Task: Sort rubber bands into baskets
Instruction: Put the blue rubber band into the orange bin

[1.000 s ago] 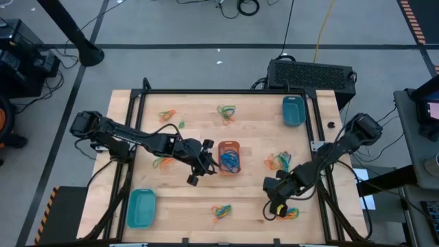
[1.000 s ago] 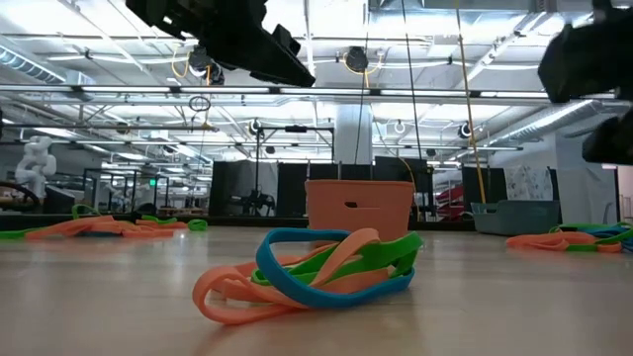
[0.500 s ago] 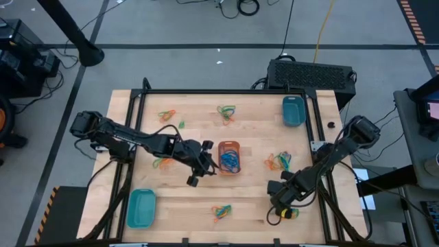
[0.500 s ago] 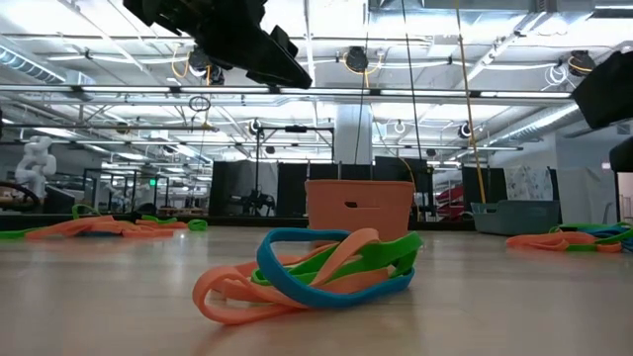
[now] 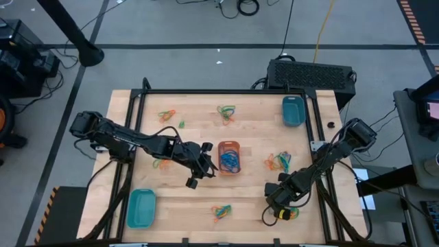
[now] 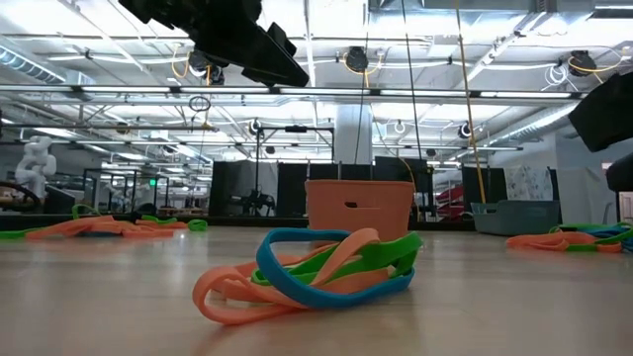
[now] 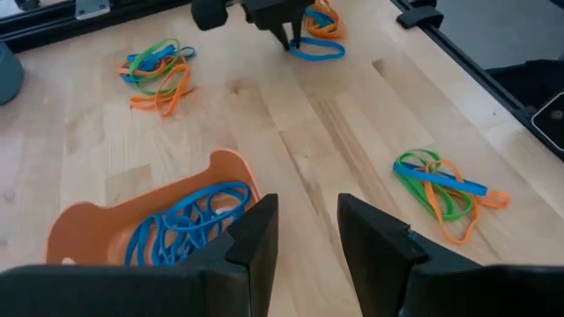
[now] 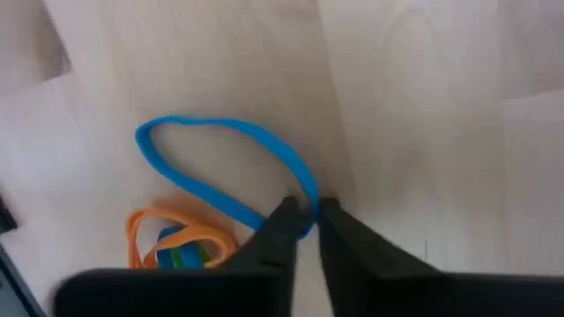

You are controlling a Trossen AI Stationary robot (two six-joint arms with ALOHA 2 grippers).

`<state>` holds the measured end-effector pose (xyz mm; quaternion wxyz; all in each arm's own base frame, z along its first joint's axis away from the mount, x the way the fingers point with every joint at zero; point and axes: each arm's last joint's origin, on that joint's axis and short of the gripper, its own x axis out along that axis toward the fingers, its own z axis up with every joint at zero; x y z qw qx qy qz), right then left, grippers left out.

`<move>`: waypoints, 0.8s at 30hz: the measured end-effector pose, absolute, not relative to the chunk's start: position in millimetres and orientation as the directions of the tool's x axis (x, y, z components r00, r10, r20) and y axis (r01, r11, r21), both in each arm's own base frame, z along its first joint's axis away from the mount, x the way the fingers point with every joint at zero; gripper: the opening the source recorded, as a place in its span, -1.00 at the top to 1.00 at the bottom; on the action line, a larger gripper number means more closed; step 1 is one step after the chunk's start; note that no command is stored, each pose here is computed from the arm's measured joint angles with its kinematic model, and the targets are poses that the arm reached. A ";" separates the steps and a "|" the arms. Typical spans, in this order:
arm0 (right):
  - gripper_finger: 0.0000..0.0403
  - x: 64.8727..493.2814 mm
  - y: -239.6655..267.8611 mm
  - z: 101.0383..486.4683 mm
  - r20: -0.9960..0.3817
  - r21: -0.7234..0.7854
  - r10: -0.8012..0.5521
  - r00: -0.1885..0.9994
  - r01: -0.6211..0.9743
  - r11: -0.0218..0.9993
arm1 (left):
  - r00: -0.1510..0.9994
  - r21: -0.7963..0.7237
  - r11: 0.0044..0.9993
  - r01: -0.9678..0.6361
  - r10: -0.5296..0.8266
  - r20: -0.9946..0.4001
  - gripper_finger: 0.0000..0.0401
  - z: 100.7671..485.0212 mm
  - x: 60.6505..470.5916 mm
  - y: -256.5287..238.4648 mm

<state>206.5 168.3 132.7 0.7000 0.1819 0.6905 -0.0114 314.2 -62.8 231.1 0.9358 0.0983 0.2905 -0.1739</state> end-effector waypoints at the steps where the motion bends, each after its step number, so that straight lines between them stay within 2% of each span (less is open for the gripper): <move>1: 0.94 207.3 167.2 134.4 -0.969 0.248 0.243 0.051 0.252 0.935 | 0.770 0.083 0.920 0.383 -0.268 -0.578 0.36 231.0 314.1 -62.9; 4: 0.96 207.1 161.5 140.2 -0.971 0.238 0.225 0.082 0.242 0.941 | 0.771 0.083 0.920 0.383 -0.269 -0.578 0.36 231.1 314.1 -62.9; 8: 0.99 209.2 155.5 154.5 -0.964 0.215 0.175 0.202 0.195 0.957 | 0.779 0.086 0.919 0.384 -0.273 -0.564 0.36 230.1 316.7 -63.5; 12: 0.99 214.7 148.8 166.6 -0.930 0.140 0.080 0.360 0.144 0.980 | 0.793 0.058 0.896 0.441 -0.359 -0.493 0.36 223.0 329.8 -68.2; 17: 1.00 227.0 141.3 179.1 -0.840 0.050 -0.032 0.542 0.136 0.989 | 0.799 -0.069 0.878 0.474 -0.462 -0.386 0.36 197.1 354.5 -78.1; 20: 1.00 236.0 135.4 183.6 -0.782 0.019 -0.092 0.617 0.172 0.985 | 0.814 -0.146 0.887 0.438 -0.460 -0.355 0.36 180.1 365.2 -79.7; 24: 1.00 246.9 128.3 188.1 -0.732 0.034 -0.111 0.672 0.199 0.979 | 0.857 -0.202 0.922 0.332 -0.384 -0.343 0.36 163.9 374.6 -74.6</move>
